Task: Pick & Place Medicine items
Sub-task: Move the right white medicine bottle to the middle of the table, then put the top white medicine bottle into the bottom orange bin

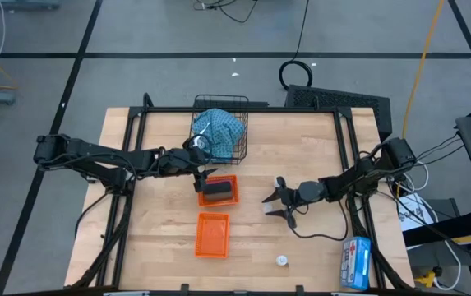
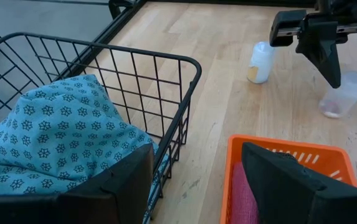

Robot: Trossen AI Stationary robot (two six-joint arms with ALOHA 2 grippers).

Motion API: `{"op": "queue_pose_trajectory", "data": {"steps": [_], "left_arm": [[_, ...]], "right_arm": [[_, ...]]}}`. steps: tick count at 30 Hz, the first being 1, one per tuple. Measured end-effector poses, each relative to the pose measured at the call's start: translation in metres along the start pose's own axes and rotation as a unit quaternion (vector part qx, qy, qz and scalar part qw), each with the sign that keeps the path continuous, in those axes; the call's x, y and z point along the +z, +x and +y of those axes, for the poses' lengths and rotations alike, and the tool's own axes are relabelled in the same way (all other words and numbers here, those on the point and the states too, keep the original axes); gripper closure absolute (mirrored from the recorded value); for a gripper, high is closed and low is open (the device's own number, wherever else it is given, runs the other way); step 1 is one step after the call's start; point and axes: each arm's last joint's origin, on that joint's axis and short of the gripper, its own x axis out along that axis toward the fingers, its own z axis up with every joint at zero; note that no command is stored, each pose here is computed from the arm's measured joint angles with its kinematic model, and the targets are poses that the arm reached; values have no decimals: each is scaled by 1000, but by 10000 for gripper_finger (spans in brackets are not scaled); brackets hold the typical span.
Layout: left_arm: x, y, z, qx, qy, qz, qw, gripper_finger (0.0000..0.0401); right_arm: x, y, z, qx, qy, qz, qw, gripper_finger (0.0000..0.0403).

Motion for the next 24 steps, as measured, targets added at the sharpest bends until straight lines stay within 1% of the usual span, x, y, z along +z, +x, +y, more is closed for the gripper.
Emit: {"op": "queue_pose_trajectory", "data": {"steps": [6, 9, 11, 13, 16, 18, 20, 24], "left_arm": [[0, 0, 0, 0, -1, 0, 1000, 153], [0, 0, 0, 0, -1, 0, 1000, 153], [0, 0, 0, 0, -1, 0, 1000, 153], [0, 0, 0, 0, -1, 1, 1000, 153], [0, 0, 0, 0, -1, 1, 1000, 153], [0, 0, 0, 0, 0, 1, 1000, 153], [0, 0, 0, 0, -1, 1, 1000, 153], [0, 0, 0, 0, -1, 0, 1000, 153]], "right_arm": [[7, -4, 1, 8, -11, -19, 1000, 191], [21, -13, 3, 8, -29, -38, 999, 192], [27, -21, 3, -3, -44, -30, 999, 194], [28, -30, 1, -36, -52, -2, 998, 194], [30, -47, -2, -104, -53, 40, 992, 194], [26, -58, -5, -150, -39, 81, 985, 195], [22, -68, -8, -189, -18, 106, 976, 197], [13, -77, -11, -235, 34, 136, 962, 196]]}}
